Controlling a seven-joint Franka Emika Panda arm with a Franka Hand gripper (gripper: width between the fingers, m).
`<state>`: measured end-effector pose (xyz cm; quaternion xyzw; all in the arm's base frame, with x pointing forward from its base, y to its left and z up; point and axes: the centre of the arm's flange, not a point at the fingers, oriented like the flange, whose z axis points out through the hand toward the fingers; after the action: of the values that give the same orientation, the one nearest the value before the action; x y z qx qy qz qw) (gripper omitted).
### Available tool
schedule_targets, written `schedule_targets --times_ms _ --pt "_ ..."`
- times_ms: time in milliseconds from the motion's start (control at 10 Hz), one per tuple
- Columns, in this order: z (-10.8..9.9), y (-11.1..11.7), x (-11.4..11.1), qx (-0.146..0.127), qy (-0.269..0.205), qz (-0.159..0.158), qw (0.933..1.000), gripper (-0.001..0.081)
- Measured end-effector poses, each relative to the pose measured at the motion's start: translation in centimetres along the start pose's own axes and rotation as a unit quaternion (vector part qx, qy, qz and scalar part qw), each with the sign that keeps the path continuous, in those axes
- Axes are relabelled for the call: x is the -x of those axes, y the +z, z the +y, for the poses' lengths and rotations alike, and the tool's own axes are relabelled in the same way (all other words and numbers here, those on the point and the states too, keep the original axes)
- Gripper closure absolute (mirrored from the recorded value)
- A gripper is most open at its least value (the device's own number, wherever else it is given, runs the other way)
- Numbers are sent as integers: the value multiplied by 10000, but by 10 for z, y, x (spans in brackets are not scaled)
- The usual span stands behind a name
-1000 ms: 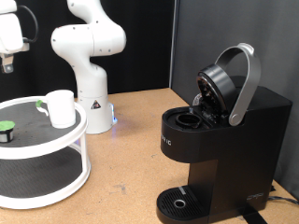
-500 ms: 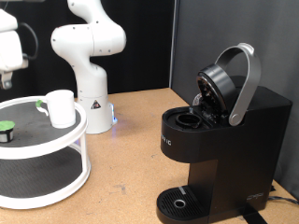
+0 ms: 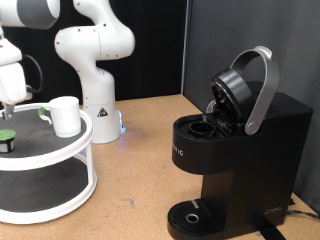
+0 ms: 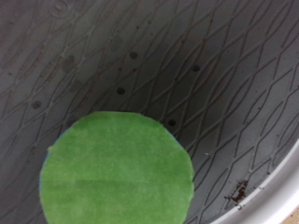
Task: Make a cup of coffee with the keurig machine
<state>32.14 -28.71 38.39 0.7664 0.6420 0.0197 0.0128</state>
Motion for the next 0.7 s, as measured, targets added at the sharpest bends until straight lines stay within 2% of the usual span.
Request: schedule_targets --times_ms 700 --pt "-2 46 -4 -17 -229 -38 9997 3"
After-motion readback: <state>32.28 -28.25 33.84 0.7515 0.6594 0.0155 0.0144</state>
